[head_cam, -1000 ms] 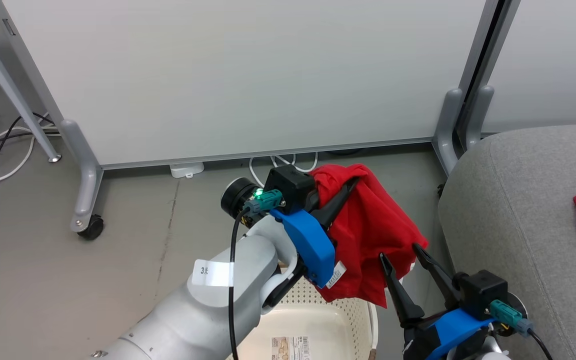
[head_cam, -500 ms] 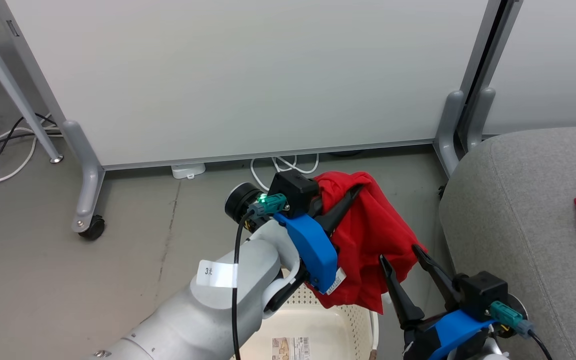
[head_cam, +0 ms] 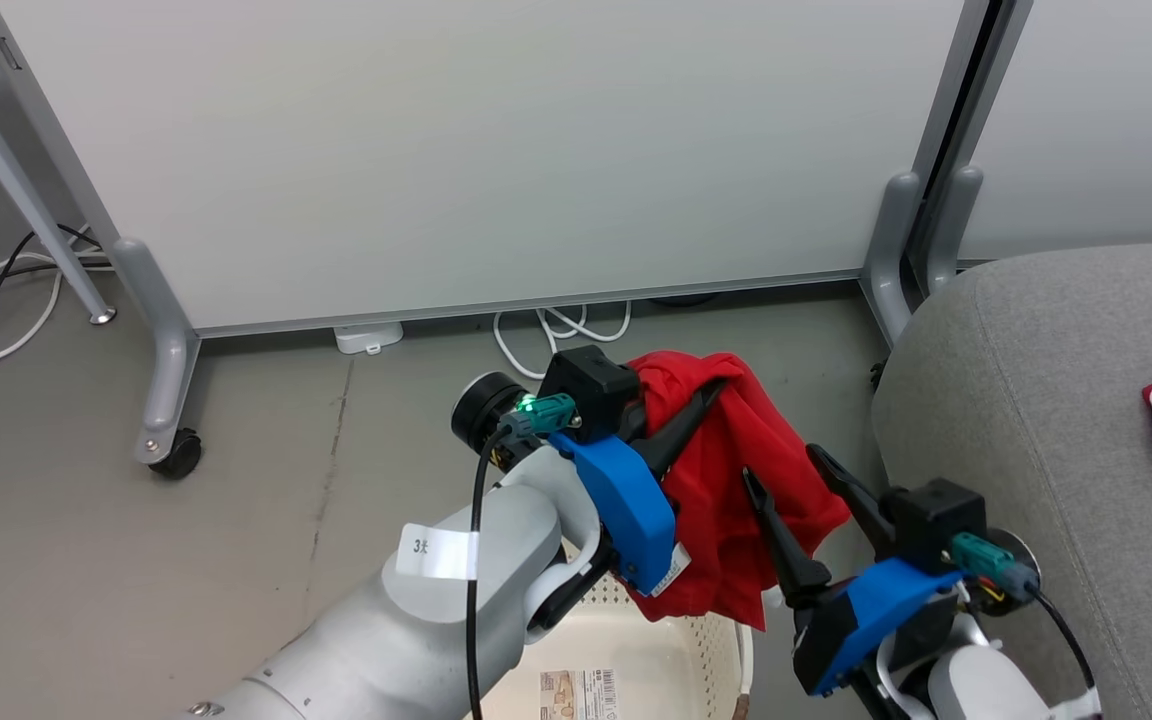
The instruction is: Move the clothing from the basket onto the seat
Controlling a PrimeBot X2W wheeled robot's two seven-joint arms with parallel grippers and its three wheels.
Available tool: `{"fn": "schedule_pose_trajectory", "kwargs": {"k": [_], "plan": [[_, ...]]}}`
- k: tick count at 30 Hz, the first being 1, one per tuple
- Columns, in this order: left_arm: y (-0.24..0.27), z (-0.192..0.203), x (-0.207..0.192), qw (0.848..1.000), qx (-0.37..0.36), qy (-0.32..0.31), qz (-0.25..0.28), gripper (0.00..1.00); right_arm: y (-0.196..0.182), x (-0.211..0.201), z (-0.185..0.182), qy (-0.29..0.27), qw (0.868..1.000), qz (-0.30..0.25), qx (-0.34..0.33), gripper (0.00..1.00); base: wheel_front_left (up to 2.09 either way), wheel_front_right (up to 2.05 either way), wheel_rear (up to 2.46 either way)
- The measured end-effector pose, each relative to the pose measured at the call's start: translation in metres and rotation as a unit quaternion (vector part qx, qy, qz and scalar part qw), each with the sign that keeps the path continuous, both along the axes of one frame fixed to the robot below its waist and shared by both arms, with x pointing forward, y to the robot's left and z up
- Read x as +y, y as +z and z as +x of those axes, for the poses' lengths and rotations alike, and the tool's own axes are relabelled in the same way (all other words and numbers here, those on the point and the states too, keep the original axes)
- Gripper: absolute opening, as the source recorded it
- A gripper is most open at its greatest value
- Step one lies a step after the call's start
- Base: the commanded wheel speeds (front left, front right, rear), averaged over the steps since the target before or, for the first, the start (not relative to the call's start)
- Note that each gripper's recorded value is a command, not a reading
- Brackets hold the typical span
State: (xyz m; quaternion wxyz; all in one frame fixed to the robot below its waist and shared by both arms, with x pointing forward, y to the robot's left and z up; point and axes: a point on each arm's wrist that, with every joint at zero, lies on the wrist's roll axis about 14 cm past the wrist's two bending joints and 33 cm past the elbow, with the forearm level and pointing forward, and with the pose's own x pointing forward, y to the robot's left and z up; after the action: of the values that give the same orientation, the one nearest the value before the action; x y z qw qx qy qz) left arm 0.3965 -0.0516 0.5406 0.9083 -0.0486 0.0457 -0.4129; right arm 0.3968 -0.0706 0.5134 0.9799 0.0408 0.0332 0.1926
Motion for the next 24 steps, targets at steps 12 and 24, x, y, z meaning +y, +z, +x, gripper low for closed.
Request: {"fn": "schedule_pose_trajectory", "kwargs": {"k": [12, 24], "plan": [[-0.004, -0.007, -0.005, 1.0, 0.004, -0.012, 0.005, 0.0, -0.005, 0.011, 0.021, 0.018, 0.999, -0.036, 0.025, 1.0, 0.0, 0.0, 0.0], [-0.004, -0.013, -0.01, 1.0, 0.008, -0.023, -0.001, 0.0, -0.025, 0.019, 0.035, 0.034, 0.996, -0.064, 0.061, 1.0, 0.0, 0.0, 0.0]]}}
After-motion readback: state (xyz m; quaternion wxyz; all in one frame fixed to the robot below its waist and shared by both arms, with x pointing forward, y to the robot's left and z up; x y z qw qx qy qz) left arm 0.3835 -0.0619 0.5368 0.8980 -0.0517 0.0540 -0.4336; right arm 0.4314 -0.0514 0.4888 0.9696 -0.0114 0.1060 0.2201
